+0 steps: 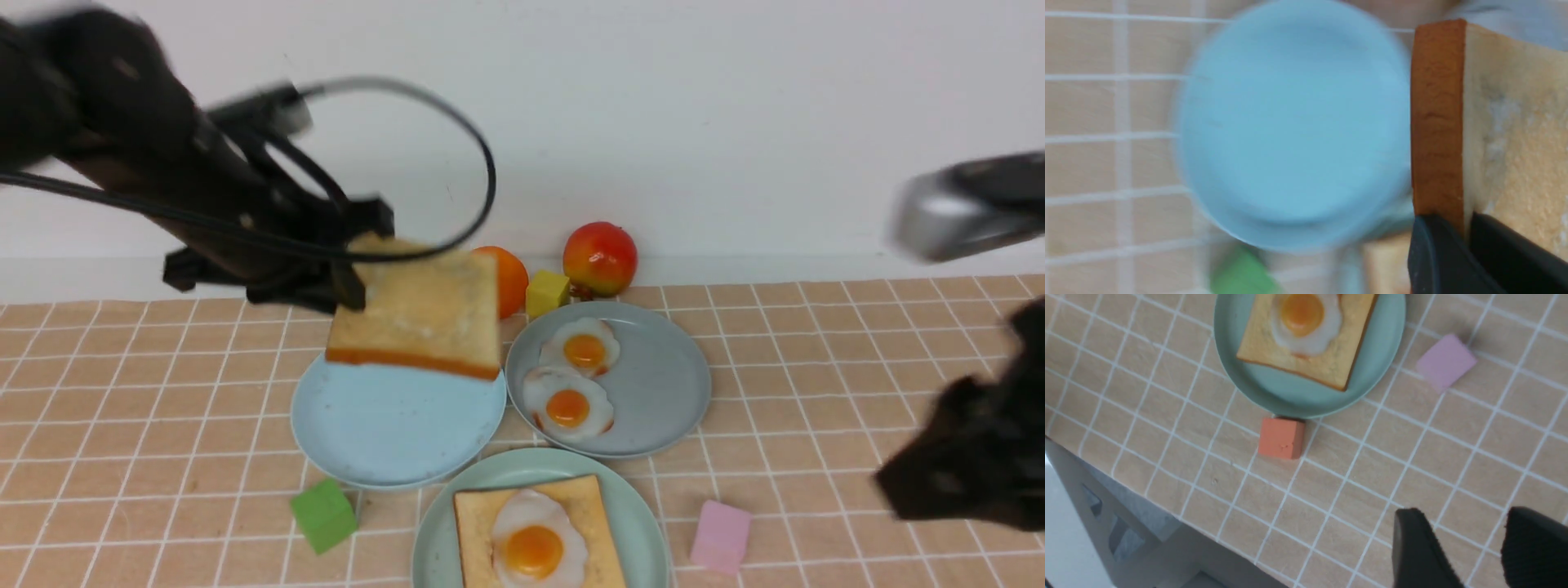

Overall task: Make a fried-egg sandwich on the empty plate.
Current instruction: Use the left arm to place a slice of bread on the fried egg in the middle

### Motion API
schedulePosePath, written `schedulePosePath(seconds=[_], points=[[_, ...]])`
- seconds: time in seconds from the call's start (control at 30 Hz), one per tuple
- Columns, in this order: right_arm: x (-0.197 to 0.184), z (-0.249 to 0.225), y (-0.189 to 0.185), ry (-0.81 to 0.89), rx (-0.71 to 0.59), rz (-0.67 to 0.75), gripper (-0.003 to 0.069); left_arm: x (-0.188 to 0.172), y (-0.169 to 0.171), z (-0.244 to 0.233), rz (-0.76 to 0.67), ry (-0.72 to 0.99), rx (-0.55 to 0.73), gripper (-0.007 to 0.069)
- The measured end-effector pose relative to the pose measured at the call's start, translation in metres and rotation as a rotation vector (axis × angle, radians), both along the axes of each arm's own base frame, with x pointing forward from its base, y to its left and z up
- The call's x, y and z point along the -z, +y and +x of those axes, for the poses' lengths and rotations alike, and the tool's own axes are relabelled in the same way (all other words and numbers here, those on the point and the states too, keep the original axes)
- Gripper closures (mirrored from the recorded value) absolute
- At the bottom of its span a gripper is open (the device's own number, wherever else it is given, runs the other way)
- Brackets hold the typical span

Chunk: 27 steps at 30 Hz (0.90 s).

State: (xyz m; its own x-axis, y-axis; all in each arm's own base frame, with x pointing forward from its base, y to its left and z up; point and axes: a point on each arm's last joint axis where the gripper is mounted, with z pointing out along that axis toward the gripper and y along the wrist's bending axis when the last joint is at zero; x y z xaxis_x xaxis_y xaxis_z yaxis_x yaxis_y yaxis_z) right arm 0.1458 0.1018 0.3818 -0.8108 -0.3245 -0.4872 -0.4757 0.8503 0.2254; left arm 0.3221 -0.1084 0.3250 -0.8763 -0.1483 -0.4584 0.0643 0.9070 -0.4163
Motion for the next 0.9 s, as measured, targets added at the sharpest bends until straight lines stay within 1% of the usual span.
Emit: schedulePosePath(seconds=[0.1,0.17,0.23,0.3,0.37,0.4,0.43,0.47,0.63,0.73,0.9], points=[[-0.015,-0.02,-0.012,-0.08,0.009,0.035,0.0388,-0.012,-0.015,-0.026,-0.065,-0.02,0.063,0.0553],[-0.022,-0.034,-0.021,-0.123,0.024,0.061,0.041,-0.012,-0.028,-0.046,-0.102,-0.007,0.106,0.0553],[-0.024,-0.049,-0.03,-0.167,0.044,0.091,0.0426,-0.001,-0.039,-0.062,-0.123,0.03,0.125,0.0553],[-0.022,-0.063,-0.039,-0.228,0.062,0.121,0.0431,0.019,-0.053,-0.075,-0.132,0.076,0.127,0.0553],[-0.013,-0.073,-0.047,-0.255,0.07,0.126,0.0432,0.042,-0.064,-0.086,-0.14,0.102,0.104,0.0553],[-0.013,-0.073,-0.047,-0.258,0.072,0.125,0.0432,0.045,-0.064,-0.086,-0.14,0.103,0.095,0.0553],[-0.007,-0.078,-0.05,-0.263,0.075,0.12,0.0432,0.057,-0.068,-0.09,-0.144,0.107,0.08,0.0553],[0.007,-0.085,-0.055,-0.262,0.079,0.107,0.0432,0.076,-0.074,-0.095,-0.151,0.106,0.046,0.0553],[0.039,-0.1,-0.063,-0.245,0.079,0.101,0.0432,0.111,-0.074,-0.09,-0.173,0.096,-0.086,0.0553],[0.057,-0.113,-0.068,-0.251,0.074,0.141,0.0432,0.134,-0.076,-0.083,-0.154,0.127,-0.135,0.0553],[0.062,-0.13,-0.073,-0.301,0.065,0.225,0.0433,0.161,-0.079,-0.078,-0.108,0.191,-0.159,0.0553]])
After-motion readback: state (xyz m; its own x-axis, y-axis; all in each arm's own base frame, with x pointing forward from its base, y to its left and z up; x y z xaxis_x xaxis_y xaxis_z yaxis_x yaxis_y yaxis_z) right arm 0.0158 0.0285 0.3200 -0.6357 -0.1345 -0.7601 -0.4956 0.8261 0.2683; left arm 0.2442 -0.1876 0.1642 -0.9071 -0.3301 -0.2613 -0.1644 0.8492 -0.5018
